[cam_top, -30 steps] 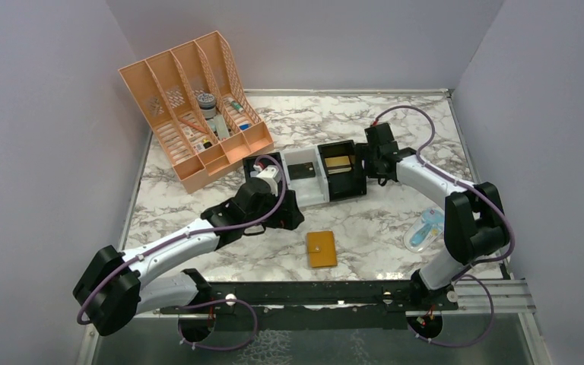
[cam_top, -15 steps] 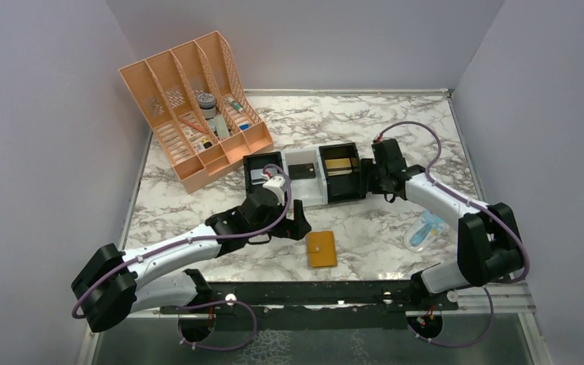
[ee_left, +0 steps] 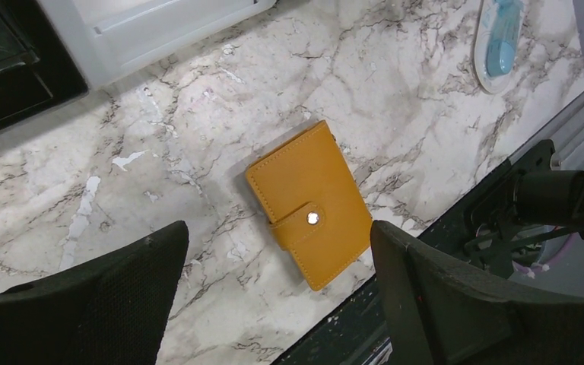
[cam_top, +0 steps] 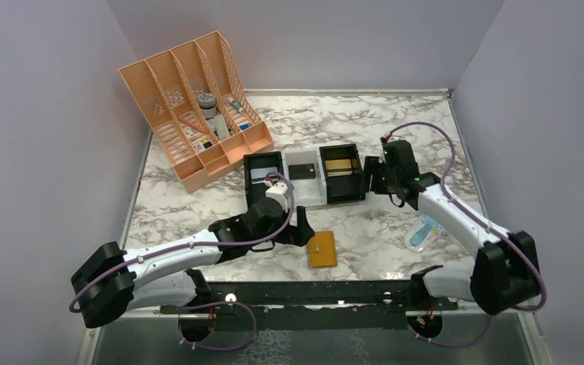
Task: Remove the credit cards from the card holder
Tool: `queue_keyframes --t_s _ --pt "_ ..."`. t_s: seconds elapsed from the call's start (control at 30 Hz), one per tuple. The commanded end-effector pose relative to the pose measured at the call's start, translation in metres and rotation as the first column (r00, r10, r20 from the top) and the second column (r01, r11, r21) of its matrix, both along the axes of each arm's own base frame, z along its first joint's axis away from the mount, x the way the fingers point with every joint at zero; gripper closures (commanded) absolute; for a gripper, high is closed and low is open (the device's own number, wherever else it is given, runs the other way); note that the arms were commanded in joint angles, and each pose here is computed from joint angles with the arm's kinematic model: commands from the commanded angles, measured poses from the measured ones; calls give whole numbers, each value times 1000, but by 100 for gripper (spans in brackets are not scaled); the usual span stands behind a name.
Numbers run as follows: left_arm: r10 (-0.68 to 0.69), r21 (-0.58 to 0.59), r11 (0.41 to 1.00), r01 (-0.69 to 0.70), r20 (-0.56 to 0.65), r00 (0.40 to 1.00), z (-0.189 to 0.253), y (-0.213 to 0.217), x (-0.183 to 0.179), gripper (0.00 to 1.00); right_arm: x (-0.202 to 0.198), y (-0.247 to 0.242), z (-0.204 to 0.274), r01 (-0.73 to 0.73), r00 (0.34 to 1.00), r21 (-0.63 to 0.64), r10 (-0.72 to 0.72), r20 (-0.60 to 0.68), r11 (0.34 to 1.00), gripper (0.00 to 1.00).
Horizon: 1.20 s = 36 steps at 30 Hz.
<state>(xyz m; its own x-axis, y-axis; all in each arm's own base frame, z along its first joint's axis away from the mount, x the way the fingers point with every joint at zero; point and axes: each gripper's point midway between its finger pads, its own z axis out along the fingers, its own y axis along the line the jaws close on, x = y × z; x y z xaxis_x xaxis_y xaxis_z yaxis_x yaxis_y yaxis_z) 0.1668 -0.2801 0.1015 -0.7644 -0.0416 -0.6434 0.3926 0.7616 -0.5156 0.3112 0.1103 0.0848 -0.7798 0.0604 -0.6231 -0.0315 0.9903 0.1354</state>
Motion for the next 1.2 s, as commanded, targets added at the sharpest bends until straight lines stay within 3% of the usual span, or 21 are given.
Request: queue_keyframes --t_s 0.0,0.13,0.23,0.47,0.63,0.93,1.17 --pt "31 -6 1000 -30 34 999 2 -14 4 9 -20 38 45 -134 987 255 105 124 958 41" --pt "22 51 998 -24 39 999 -12 -24 -3 14 -78 83 30 -242 968 568 240 79 787 46" --pt "1 87 996 -6 50 999 -18 -37 -11 20 -109 99 12 -256 946 681 324 28 686 57" --pt "-47 211 977 26 96 994 -30 -61 -26 29 -142 89 -32 -210 935 638 342 -89 740 57" --pt "-19 318 948 -18 112 993 -42 -49 -26 38 -152 88 -35 -208 933 649 347 -93 732 57" --pt "-57 404 915 3 120 991 -63 -57 -24 48 -154 96 -31 -246 915 658 395 -85 711 57" --pt "-52 485 875 -2 98 994 -88 -49 -29 67 -161 103 -43 -268 890 630 437 -128 729 54"
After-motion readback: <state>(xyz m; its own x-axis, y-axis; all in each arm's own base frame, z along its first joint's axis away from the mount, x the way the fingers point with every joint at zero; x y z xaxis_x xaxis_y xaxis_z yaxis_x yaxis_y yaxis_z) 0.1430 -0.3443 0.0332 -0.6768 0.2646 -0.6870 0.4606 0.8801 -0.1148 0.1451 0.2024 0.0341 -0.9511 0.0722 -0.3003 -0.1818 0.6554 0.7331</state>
